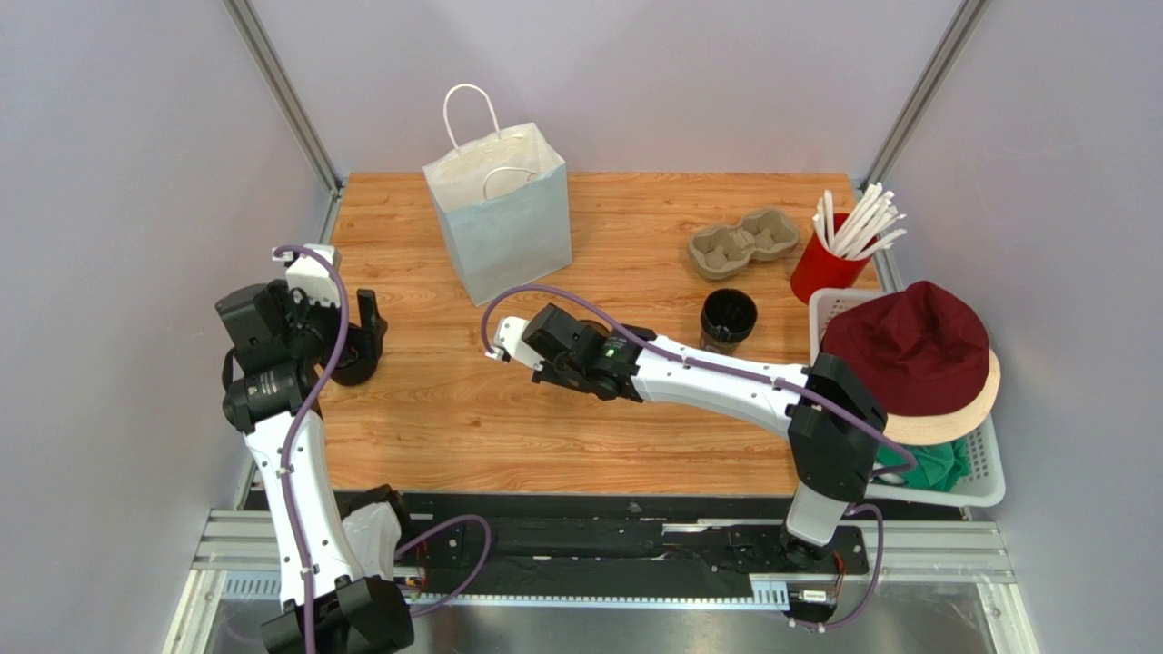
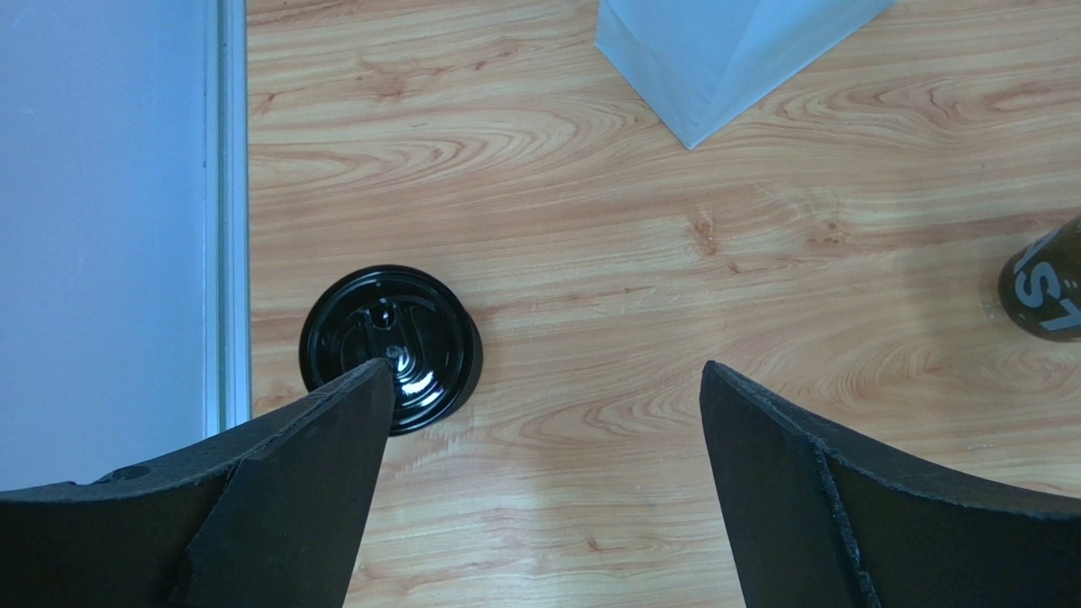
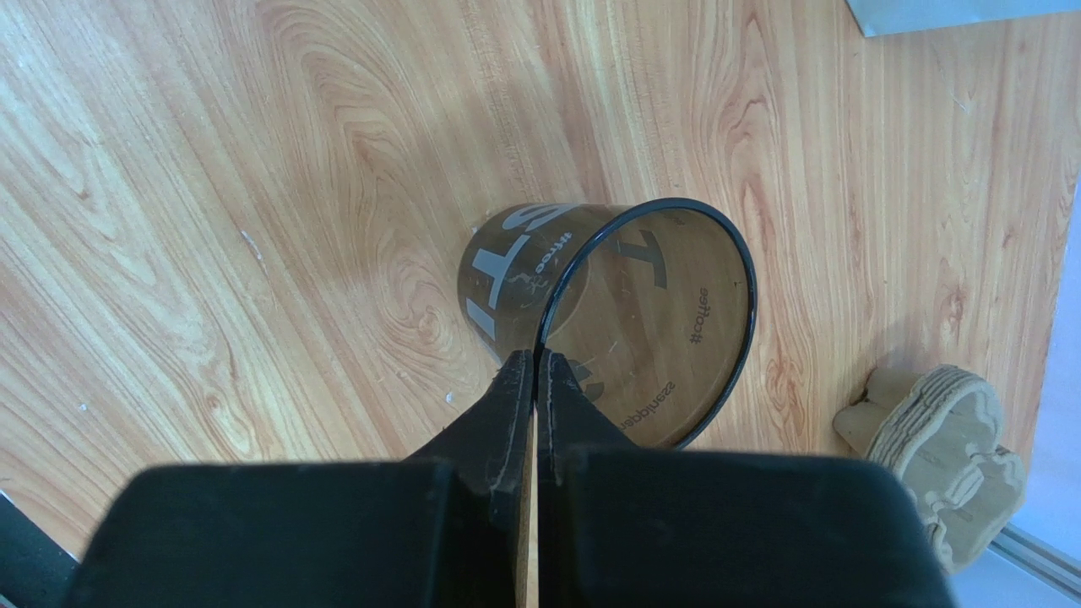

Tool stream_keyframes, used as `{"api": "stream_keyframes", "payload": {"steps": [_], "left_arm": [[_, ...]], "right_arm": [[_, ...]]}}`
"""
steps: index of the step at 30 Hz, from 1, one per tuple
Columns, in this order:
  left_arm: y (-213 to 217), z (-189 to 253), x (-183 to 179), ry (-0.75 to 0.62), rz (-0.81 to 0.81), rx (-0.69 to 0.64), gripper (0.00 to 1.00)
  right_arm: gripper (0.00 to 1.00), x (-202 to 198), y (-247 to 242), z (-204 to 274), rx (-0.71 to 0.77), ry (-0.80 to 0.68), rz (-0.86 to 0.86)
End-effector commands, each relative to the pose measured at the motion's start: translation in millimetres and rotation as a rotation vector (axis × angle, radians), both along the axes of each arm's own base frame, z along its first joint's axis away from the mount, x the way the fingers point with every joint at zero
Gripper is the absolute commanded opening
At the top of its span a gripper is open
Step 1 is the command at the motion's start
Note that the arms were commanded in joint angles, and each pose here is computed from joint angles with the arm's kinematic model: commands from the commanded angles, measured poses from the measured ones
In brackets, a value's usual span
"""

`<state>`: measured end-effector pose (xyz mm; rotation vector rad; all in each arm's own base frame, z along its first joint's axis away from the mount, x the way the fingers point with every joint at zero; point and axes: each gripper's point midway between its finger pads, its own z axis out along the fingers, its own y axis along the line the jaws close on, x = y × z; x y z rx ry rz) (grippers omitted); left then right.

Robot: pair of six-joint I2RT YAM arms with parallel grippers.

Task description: Pack the takeout coffee

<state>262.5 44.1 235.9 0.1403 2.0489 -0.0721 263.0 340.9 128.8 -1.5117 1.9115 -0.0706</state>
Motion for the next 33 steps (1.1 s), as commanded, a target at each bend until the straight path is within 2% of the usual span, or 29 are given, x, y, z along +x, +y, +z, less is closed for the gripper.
{"api": "stream_keyframes", "payload": {"steps": [1, 8, 17, 22, 24, 26, 29, 33], "left_arm": [[-2.0, 16.4, 2.2, -0.052, -0.009, -0.007, 0.99], [-2.5, 14.9, 1.7, -0.051, -0.009, -0.012, 0.99], [-3.1, 16.0, 1.4, -0.059, -0.012, -0.008, 0.99], [-3.6, 16.4, 1.2, -0.061, -0.014, -0.007, 0.99], [-2.8, 15.6, 1.4, -0.06, -0.011, -0.007, 0.99], [-2.9, 16.0, 1.2, -0.061, -0.011, -0.006, 0.99], [-3.4, 15.3, 1.6, -0.06, -0.014, -0.008, 0.99], [-3.9, 14.4, 2.2, -0.058, -0.017, -0.011, 0.99]], "right_arm": [[0.0, 1.7, 11.0, -0.7, 0.045, -0.019, -0.016], [0.0, -0.5, 9.6, -6.8, 0.034, -0.012, -0.017], [0.1, -4.2, 8.2, -11.7, 0.017, 0.004, -0.002], [0.11, -5.3, 7.0, -15.8, 0.008, 0.016, -0.001], [0.15, -5.6, 7.0, -13.2, 0.01, 0.012, 0.001], [0.27, -5.7, 7.7, -7.7, 0.021, 0.008, 0.004], [0.35, -6.2, 8.9, 1.6, 0.037, 0.004, 0.009], [0.36, -7.1, 8.6, 13.0, 0.054, 0.003, 0.011]]}}
